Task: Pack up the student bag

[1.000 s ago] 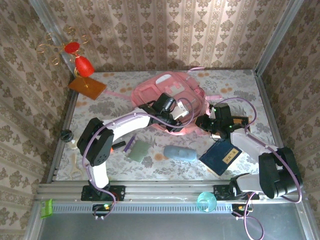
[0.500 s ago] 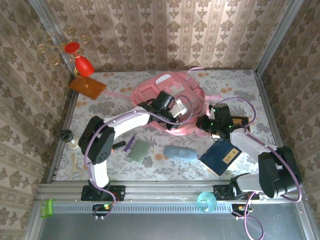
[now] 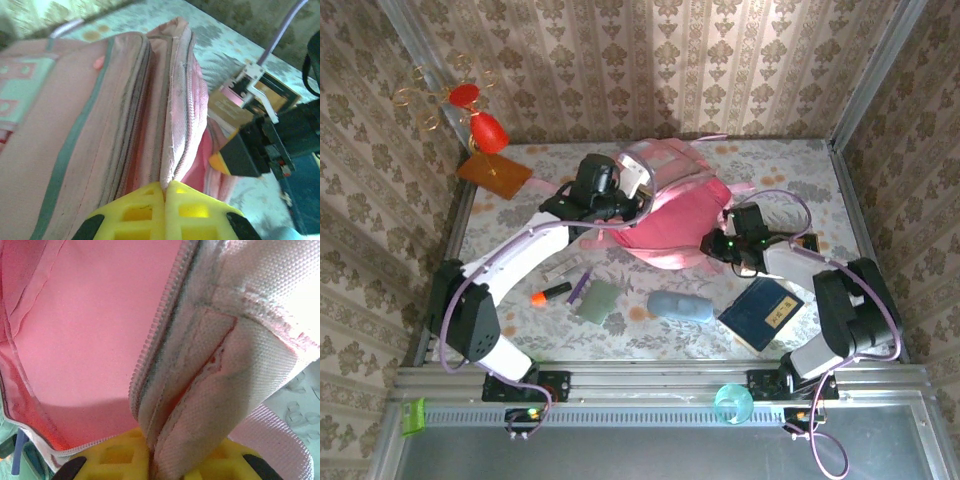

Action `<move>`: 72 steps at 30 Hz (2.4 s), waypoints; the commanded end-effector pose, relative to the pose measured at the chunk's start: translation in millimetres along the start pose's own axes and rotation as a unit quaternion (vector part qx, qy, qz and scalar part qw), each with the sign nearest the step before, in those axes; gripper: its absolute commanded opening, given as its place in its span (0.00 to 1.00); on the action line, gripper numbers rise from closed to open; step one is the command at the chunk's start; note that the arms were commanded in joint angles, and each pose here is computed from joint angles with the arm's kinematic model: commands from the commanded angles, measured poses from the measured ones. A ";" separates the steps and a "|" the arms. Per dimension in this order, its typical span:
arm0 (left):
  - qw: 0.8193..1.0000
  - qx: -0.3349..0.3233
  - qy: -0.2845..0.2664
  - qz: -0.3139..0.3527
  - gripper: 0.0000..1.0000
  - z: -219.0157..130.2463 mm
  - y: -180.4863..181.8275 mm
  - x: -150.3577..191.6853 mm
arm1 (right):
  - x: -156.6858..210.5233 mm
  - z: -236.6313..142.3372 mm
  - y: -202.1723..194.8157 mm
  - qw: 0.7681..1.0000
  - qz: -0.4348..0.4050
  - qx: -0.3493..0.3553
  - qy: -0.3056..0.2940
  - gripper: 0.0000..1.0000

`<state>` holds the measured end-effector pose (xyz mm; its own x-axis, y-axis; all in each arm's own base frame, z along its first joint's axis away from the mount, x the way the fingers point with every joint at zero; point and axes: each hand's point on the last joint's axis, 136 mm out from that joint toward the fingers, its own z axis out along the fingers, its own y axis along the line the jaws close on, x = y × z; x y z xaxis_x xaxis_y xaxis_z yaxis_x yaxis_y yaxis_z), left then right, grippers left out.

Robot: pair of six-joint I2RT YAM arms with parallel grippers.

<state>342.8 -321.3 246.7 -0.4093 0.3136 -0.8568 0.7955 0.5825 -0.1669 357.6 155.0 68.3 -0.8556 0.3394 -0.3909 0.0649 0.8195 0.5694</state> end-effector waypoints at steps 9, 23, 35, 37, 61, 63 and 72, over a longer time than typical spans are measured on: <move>0.998 -0.042 -0.006 -0.040 0.00 4.1 33.7 7.7 | 11.3 -56.7 -31.4 0.991 -0.058 0.118 -0.012 0.69; 0.997 -0.015 0.015 -0.070 0.00 13.9 31.1 27.7 | -4.5 -68.1 -100.6 0.935 -0.059 0.351 0.015 0.95; 0.993 -0.033 0.021 -0.114 0.48 1.1 40.1 74.1 | -16.8 -97.7 -121.2 0.954 0.033 0.296 -0.020 0.96; 0.995 -0.026 -0.011 -0.095 0.67 -0.7 25.1 51.0 | -31.0 -118.0 -134.4 0.952 0.069 0.292 -0.067 0.97; 0.985 0.111 0.099 -0.087 0.86 250.7 -96.5 48.7 | -37.0 -123.1 -201.6 0.926 0.244 0.241 -0.157 1.00; 0.983 0.113 0.107 -0.095 0.86 265.1 -93.7 52.5 | -45.1 -122.5 -203.6 0.925 0.241 0.243 -0.165 0.99; 0.983 0.100 0.124 -0.097 0.85 306.3 -75.6 62.4 | -68.9 -115.3 -207.4 0.921 0.249 0.239 -0.180 0.97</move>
<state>390.4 -582.3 62.9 -0.6026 0.3826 -0.7004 0.7781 0.4766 -0.4092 330.9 -87.1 52.0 -0.4697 0.7823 -0.4090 0.6996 0.6125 0.3680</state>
